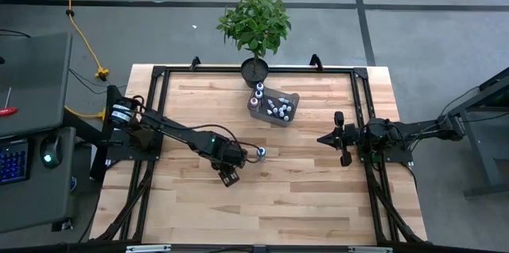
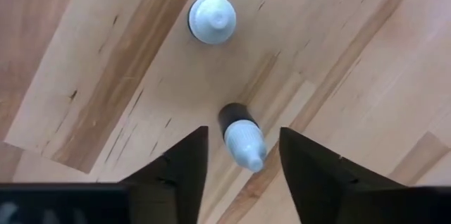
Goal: Pick & Place food coloring
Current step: Put the small black food coloring bottle into the black bin
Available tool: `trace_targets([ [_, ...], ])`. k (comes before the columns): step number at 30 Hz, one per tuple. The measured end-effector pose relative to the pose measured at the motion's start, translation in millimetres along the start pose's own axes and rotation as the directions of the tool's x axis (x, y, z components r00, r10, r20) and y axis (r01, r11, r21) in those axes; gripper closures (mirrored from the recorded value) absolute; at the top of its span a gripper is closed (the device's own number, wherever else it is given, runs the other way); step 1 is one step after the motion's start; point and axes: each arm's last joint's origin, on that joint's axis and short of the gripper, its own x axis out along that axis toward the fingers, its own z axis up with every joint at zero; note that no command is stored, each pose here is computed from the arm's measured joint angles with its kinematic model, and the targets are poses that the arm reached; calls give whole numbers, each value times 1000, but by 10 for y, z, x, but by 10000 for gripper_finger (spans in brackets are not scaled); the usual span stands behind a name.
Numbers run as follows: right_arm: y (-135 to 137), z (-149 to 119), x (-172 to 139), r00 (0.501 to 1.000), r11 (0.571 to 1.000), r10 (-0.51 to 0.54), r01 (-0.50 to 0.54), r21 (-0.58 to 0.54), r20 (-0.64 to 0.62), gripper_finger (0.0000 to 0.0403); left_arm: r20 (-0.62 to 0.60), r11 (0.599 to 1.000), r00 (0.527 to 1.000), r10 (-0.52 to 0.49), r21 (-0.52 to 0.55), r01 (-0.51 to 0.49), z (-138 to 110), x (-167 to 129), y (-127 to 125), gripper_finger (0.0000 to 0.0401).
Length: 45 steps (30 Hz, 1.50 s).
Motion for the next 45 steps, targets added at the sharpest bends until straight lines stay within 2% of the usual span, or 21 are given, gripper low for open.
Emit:
trace_targets([
  [6,0,0,0,1000,1000,0,0,0,0,400,-8,1000,1000,-7,0,7,-3,0,-2,278],
  [22,0,0,0,1000,1000,0,0,0,0,400,-4,1000,1000,-5,9,5,-2,-7,-1,342],
  [37,0,0,0,1000,1000,0,0,0,0,400,-11,1000,1000,7,29,-7,8,-45,-13,348],
  [45,0,-1,0,1000,1000,0,0,0,-1,400,52,995,999,-5,102,0,105,-432,-146,348],
])
